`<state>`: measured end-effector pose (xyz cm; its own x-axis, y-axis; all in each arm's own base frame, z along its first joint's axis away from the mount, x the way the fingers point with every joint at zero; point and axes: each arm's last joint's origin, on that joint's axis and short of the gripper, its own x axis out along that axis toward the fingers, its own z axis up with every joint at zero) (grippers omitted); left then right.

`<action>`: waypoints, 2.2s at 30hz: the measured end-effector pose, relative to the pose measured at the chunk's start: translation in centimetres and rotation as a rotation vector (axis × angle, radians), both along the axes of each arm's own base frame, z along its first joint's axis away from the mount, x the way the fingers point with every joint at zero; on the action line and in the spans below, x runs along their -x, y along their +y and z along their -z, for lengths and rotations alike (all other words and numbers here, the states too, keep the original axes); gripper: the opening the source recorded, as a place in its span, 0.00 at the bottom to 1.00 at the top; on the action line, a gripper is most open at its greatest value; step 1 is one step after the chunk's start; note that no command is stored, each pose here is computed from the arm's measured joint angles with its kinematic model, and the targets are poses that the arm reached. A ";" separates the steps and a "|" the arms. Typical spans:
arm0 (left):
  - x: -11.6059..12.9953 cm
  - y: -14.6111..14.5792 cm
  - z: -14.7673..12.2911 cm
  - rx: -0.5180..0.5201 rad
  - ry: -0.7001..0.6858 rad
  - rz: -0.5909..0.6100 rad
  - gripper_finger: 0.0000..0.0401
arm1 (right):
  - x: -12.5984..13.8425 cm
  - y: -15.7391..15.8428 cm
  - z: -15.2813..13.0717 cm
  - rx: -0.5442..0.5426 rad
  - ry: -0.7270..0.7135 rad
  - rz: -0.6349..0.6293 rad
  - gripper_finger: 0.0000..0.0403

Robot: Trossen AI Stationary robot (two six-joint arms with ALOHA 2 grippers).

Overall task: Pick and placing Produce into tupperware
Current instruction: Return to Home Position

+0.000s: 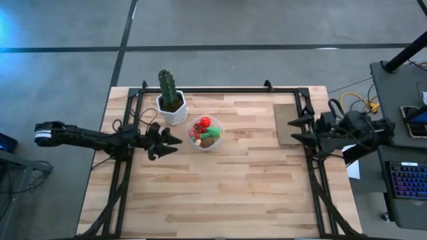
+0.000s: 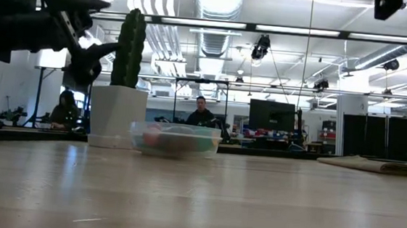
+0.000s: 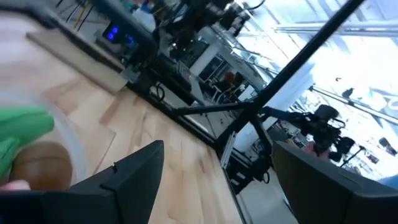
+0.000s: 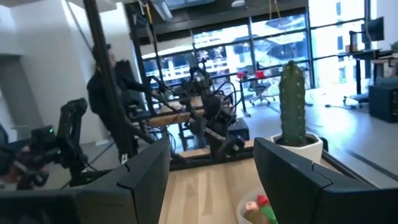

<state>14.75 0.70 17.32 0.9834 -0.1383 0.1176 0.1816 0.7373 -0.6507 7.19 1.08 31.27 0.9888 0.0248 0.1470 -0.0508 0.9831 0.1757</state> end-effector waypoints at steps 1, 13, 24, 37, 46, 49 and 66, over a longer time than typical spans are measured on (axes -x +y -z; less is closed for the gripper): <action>0.1 0.0 -0.1 -0.017 -0.013 -0.001 0.71 | 0.2 0.0 0.4 -0.001 -0.005 -0.002 0.56; 1.8 -0.2 -3.2 -0.222 -0.250 -0.031 0.71 | 1.3 -0.3 4.2 -0.012 -0.048 -0.002 0.56; 5.5 -0.6 -7.7 -0.357 -0.598 0.006 0.71 | 0.8 -0.2 5.6 0.014 -0.076 0.005 0.56; 7.3 -1.1 -6.3 -0.453 -0.576 0.133 0.71 | -0.9 0.2 8.7 0.027 -0.127 0.011 0.56; 5.9 -0.6 -3.6 -0.382 -0.255 0.118 0.71 | -1.8 0.4 11.5 -0.024 -0.121 0.000 0.56; 5.6 -0.4 -2.7 -0.349 -0.152 0.127 0.71 | -2.0 0.5 12.2 -0.043 -0.116 -0.004 0.56; 5.5 -0.5 0.1 -0.270 0.148 0.205 0.71 | -2.0 0.5 12.1 -0.008 -0.118 0.012 0.56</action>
